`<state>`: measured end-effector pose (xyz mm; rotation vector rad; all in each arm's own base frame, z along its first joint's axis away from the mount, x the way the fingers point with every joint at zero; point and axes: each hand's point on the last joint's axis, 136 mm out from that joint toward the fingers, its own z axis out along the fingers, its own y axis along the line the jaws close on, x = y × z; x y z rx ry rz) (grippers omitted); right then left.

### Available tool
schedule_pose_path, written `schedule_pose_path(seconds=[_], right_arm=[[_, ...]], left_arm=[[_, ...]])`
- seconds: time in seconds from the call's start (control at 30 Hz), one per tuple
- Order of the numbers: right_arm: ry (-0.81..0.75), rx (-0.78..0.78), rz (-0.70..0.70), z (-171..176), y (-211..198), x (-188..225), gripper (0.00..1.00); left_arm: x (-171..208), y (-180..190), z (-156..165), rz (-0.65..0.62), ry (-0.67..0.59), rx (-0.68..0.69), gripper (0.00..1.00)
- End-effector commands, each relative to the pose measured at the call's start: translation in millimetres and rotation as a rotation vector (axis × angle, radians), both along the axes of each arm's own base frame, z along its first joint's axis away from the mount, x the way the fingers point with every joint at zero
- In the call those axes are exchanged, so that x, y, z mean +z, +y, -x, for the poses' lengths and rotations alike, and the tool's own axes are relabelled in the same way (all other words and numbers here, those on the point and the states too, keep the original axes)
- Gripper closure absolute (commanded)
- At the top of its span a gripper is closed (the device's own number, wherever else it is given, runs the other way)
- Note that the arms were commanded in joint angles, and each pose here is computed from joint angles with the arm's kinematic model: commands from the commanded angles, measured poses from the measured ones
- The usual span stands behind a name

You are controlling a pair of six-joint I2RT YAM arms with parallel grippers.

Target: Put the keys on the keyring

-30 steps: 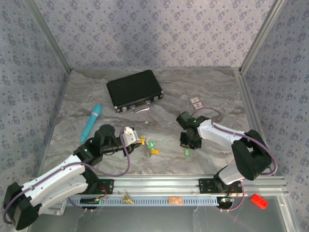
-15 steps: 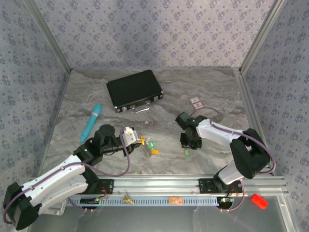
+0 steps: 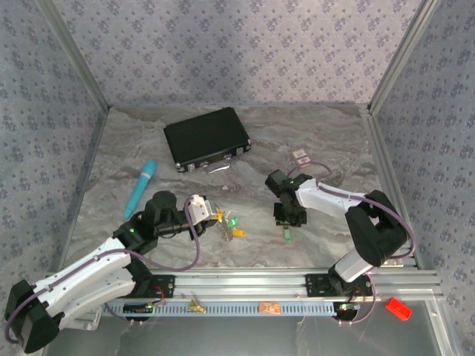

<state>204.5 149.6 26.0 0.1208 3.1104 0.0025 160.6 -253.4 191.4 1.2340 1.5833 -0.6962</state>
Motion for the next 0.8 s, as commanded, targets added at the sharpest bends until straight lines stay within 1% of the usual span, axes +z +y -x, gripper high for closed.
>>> schedule_pose_path(seconds=[0.0,0.1,0.27,0.33,0.43,0.47,0.53,0.57,0.6,0.63,0.67,0.7,0.77], right_arm=[[-0.025,0.010,0.032,-2.6,-5.3,10.1,0.67],[-0.124,0.066,-0.011,-13.3,-2.0,31.3,0.66],[-0.322,0.291,-0.037,-36.0,-5.2,72.6,0.63],[-0.387,0.367,-0.039,-50.1,-8.2,88.9,0.64],[-0.578,0.503,-0.041,-77.5,1.0,131.6,0.65],[-0.671,0.566,-0.065,-85.5,9.2,148.4,0.65],[-0.847,0.773,-0.104,-90.9,28.5,173.5,0.64],[-0.936,0.945,-0.113,-87.1,39.7,180.4,0.63],[-0.998,1.116,-0.103,-79.7,46.7,176.4,0.62],[-1.028,1.243,-0.086,-73.0,49.5,170.2,0.60],[-1.035,1.351,-0.036,-71.1,46.4,161.4,0.61],[-0.989,1.410,-0.002,-70.5,39.5,152.8,0.62],[-0.843,1.449,-0.079,-60.9,26.2,146.4,0.64]], left_arm=[[19.4,-3.7,2.2,0.033,-0.043,-0.026,1.00],[19.4,-4.1,2.3,0.034,-0.043,-0.028,1.00],[19.6,-4.8,2.2,0.035,-0.042,-0.030,1.00],[19.2,-4.5,2.4,0.034,-0.038,-0.029,1.00],[19.0,-5.2,3.1,0.038,-0.033,-0.031,1.00],[19.0,-5.4,2.7,0.037,-0.030,-0.030,1.00],[20.2,-5.6,3.2,0.037,-0.025,-0.032,1.00],[20.5,-6.2,3.1,0.043,-0.022,-0.032,1.00],[20.5,-6.9,3.9,0.048,-0.017,-0.035,1.00],[19.9,-6.9,3.8,0.049,-0.013,-0.035,1.00],[17.5,-6.8,3.7,0.045,-0.009,-0.034,1.00],[15.1,-6.6,3.1,0.043,-0.005,-0.028,1.00],[14.3,-7.2,2.1,0.054,0.001,-0.022,1.00]])
